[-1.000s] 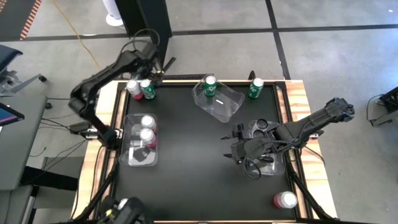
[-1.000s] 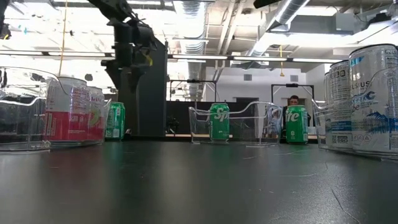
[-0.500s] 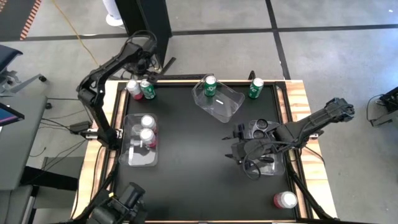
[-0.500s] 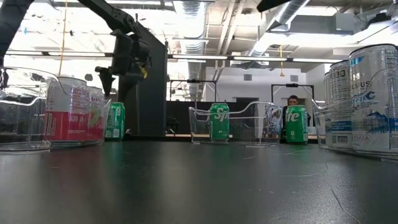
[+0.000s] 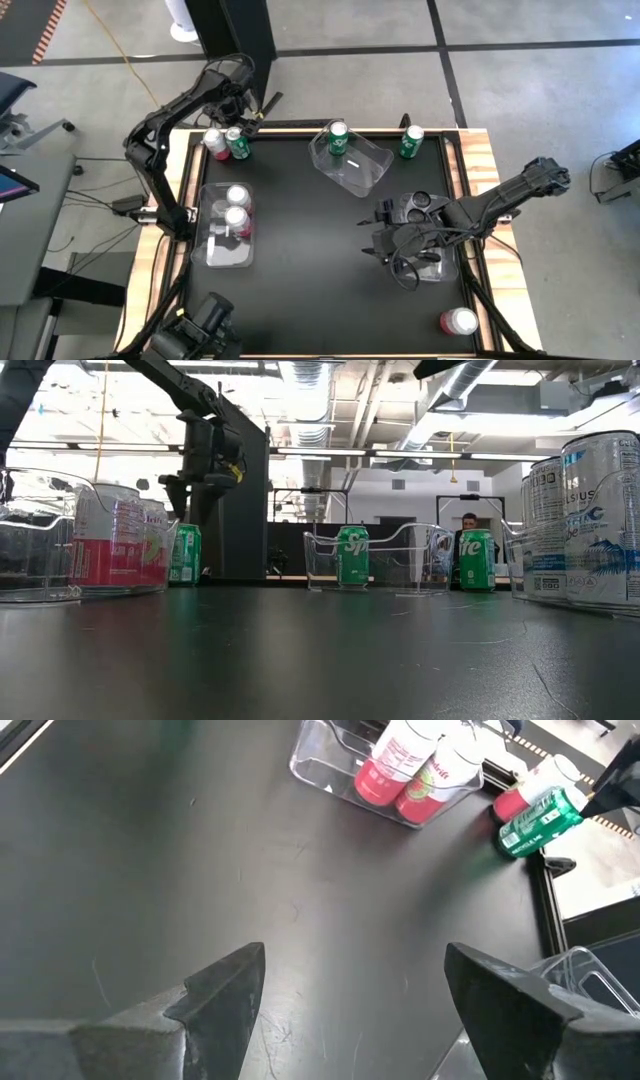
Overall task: Sort soda cans
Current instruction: Put the left green soda can into the middle transparent bin
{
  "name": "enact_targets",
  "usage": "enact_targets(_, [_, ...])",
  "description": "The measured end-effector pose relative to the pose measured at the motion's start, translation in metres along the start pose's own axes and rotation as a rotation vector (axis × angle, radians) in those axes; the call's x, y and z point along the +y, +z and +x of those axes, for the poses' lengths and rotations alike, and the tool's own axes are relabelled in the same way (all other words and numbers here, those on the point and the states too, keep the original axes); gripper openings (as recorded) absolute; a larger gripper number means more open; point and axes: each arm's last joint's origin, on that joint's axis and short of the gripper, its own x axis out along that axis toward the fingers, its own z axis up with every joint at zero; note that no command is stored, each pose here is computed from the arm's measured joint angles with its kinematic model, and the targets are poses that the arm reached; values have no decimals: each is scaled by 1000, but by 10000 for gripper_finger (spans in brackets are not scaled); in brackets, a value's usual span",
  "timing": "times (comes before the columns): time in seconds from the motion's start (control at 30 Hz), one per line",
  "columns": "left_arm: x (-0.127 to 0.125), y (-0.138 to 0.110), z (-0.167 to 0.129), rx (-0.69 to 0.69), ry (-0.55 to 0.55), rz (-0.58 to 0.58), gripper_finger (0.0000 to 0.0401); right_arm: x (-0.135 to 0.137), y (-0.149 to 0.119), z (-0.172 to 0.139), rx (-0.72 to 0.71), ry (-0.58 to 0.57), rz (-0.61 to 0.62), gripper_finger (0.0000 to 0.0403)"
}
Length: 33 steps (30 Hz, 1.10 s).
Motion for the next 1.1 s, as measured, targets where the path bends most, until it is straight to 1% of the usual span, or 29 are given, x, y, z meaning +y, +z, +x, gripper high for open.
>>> enact_targets(0.1, [0,1,3,12,2,2,345,0,0,0,0,0,0,329])
enact_targets(0.23, [-2,2,15,78,13,27,345,0,0,0,0,0,0,329])
enact_targets(0.4, [-4,9,25,67,19,34,345,0,0,0,1,0,7,329])
enact_targets(0.77, [-9,15,52,152,24,64,345,0,0,0,3,0,21,329])
enact_targets(1.1, [-6,12,52,189,27,67,345,0,0,0,5,0,25,329])
